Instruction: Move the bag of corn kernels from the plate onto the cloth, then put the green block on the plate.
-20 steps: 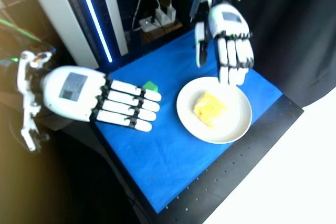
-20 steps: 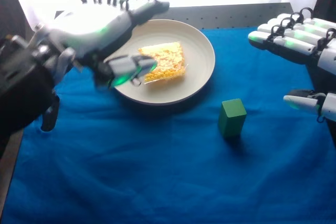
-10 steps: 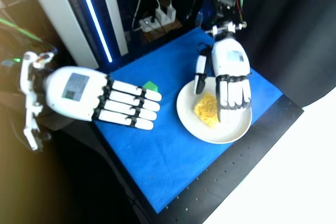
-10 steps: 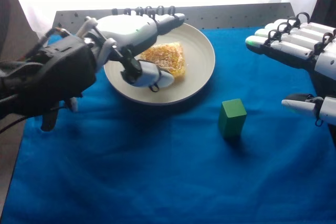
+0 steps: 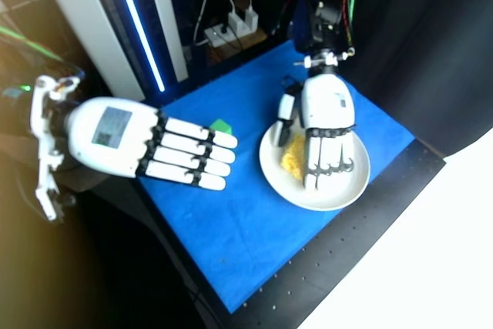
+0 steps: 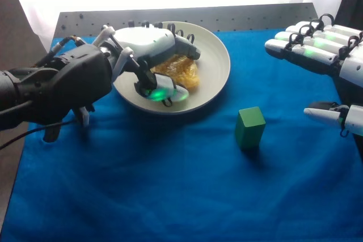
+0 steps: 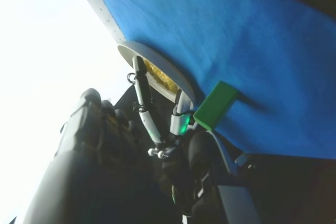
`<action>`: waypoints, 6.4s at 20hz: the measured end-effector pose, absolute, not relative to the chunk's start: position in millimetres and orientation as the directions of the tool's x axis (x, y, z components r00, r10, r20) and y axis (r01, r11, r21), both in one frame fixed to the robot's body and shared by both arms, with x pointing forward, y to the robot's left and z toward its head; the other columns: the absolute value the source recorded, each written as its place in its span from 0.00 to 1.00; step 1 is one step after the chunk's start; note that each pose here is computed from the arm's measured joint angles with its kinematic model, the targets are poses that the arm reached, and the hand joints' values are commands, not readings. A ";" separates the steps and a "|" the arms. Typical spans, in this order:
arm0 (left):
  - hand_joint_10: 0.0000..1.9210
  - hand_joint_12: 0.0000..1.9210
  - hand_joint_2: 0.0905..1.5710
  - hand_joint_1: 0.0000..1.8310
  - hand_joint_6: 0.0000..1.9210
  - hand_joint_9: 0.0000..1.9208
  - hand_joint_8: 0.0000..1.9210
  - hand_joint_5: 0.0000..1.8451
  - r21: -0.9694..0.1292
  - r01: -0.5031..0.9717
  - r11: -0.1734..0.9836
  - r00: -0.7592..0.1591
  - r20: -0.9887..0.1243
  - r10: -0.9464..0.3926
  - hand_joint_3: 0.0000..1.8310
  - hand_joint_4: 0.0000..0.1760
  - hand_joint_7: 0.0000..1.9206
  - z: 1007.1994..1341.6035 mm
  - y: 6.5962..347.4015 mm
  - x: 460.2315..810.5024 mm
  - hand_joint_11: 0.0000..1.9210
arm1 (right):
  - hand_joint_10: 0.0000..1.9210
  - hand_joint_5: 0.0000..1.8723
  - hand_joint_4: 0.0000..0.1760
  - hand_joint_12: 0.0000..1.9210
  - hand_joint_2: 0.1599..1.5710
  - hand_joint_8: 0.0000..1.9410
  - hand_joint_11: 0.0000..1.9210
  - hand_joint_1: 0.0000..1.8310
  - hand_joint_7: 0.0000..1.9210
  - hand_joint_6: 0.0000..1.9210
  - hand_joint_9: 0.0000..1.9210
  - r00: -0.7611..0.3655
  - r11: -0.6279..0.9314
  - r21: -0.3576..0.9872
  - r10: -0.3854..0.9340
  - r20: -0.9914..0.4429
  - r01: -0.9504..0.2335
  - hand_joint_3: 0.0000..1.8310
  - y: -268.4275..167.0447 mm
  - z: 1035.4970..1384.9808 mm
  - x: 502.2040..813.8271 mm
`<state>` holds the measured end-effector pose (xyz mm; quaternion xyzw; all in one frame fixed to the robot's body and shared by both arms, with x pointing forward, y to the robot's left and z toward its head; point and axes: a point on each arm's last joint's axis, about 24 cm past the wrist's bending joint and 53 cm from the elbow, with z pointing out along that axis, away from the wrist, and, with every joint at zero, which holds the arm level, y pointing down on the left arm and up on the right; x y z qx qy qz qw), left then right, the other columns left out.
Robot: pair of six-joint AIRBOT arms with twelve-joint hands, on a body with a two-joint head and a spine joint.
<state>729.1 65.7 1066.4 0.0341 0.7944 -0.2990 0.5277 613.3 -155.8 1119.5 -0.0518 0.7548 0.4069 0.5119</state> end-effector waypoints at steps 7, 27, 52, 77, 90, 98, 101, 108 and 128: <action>0.90 0.95 0.85 0.69 0.84 0.25 0.87 0.33 -0.439 0.349 0.828 -0.440 -0.857 -0.269 0.00 0.00 0.23 1062.7 68.7 732.7 0.21 | 0.00 0.00 0.00 0.63 0.86 0.00 0.00 0.35 0.00 0.08 0.00 -0.471 0.664 0.561 0.338 -0.815 -0.495 0.00 -155.9 1119.4 613.2; 1.00 1.00 0.86 0.58 0.84 0.27 0.93 0.31 -0.402 0.581 0.707 -0.263 -0.915 -0.305 0.01 0.01 0.25 1151.3 92.0 625.2 0.36 | 0.04 0.00 0.00 1.00 0.85 0.00 0.00 0.42 0.02 0.16 0.00 -0.478 0.662 0.573 0.348 -0.806 -0.483 0.00 -155.3 1117.9 611.9; 0.00 0.00 0.60 0.15 0.00 0.00 0.00 0.00 -0.574 0.386 0.722 -0.337 -0.817 -0.469 0.00 1.00 0.00 1110.4 161.6 592.8 0.00 | 0.22 0.02 0.00 0.69 0.68 0.00 0.00 0.39 0.03 0.01 0.03 -0.581 0.580 0.641 0.323 -0.747 -0.503 0.00 -130.2 1102.8 591.2; 0.00 0.00 0.74 0.06 0.00 0.00 0.00 0.00 -0.596 0.278 0.754 -0.184 -0.803 -0.567 0.01 1.00 0.00 1125.3 217.2 593.9 0.00 | 0.82 0.37 0.00 0.86 0.75 0.69 0.39 0.74 0.41 0.59 0.41 -0.633 0.550 0.657 0.271 -0.725 -0.516 0.00 -73.5 1072.3 604.9; 0.00 0.01 0.73 0.02 0.00 0.00 0.00 0.00 -0.599 0.275 0.752 -0.186 -0.801 -0.569 0.00 1.00 0.00 1124.0 216.9 593.6 0.01 | 0.71 0.36 0.00 0.83 0.76 0.74 0.52 0.67 0.45 0.66 0.52 -0.581 0.499 0.611 0.239 -0.778 -0.614 0.00 -46.9 1106.7 602.2; 0.00 0.01 0.73 0.06 0.00 0.00 0.00 0.00 -0.613 0.265 0.744 -0.202 -0.790 -0.579 0.00 1.00 0.00 1116.7 214.8 594.2 0.00 | 0.74 0.39 0.00 0.92 0.75 0.72 0.47 0.67 0.46 0.62 0.51 -0.517 0.476 0.620 0.343 -0.784 -0.624 0.00 -63.2 1163.4 648.4; 0.00 0.00 0.73 0.07 0.00 0.00 0.00 0.00 -0.617 0.261 0.742 -0.204 -0.787 -0.582 0.00 1.00 0.00 1115.9 215.1 594.5 0.00 | 0.76 0.35 0.00 0.92 0.77 0.76 0.44 0.66 0.43 0.68 0.45 -0.532 0.458 0.653 0.380 -0.757 -0.603 0.00 -59.6 1170.8 669.7; 0.00 0.10 0.76 0.16 0.00 0.00 0.00 0.00 -0.626 0.247 0.739 -0.208 -0.780 -0.591 0.00 1.00 0.00 1113.2 217.9 595.6 0.00 | 0.74 0.40 0.00 0.80 0.74 0.65 0.36 0.74 0.39 0.66 0.44 -0.522 0.502 0.616 0.334 -0.785 -0.607 0.00 -11.4 1160.4 701.0; 0.00 0.22 0.83 0.13 0.00 0.00 0.00 0.00 -0.655 0.231 0.720 -0.232 -0.755 -0.613 0.00 0.88 0.00 1101.5 214.8 597.1 0.00 | 0.02 0.09 0.00 0.35 0.78 0.00 0.00 0.33 0.08 0.00 0.08 -0.568 0.682 0.519 0.182 -0.803 -0.515 0.00 31.1 1081.6 729.2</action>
